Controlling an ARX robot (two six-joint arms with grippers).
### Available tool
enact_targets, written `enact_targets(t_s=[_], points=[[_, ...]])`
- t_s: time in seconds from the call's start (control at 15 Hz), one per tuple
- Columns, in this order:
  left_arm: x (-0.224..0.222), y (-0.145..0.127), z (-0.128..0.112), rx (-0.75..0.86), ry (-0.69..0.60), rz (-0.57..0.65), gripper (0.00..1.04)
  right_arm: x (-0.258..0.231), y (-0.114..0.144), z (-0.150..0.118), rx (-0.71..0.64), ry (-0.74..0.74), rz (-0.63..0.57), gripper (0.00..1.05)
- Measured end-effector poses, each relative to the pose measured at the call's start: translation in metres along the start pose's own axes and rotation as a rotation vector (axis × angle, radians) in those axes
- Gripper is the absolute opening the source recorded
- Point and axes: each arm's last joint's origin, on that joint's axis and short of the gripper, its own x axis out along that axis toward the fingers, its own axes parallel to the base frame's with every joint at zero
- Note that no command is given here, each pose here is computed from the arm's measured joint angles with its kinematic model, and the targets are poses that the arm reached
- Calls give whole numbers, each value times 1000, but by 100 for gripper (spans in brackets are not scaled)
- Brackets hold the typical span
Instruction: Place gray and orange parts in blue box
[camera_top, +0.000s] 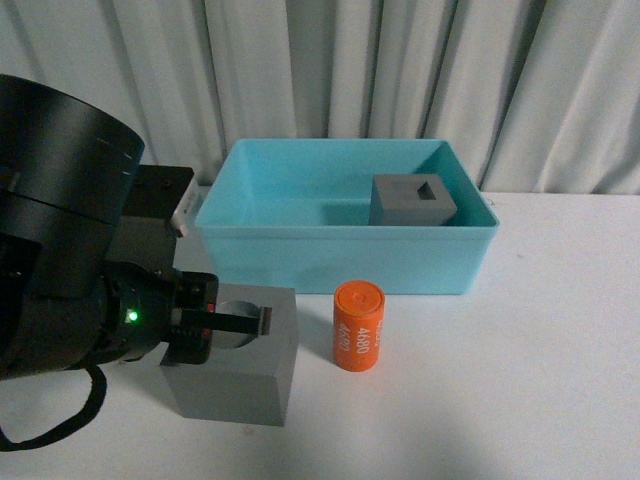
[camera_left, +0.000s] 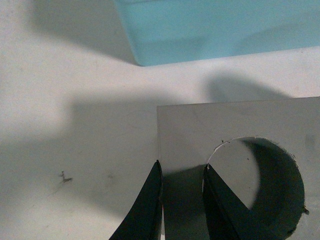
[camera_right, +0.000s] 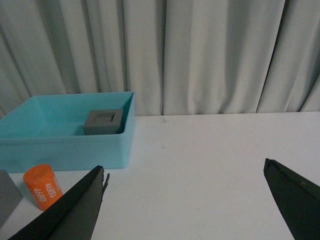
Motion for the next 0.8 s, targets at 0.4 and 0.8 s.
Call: enact_targets(t_s=[0.4,0.8], points=[[-33,24,39,-127,-58,11,17,0,0,0,0,0,0,98],[-75,3,142,-226,-249,-93,17,0,0,0,0,0,0,98]])
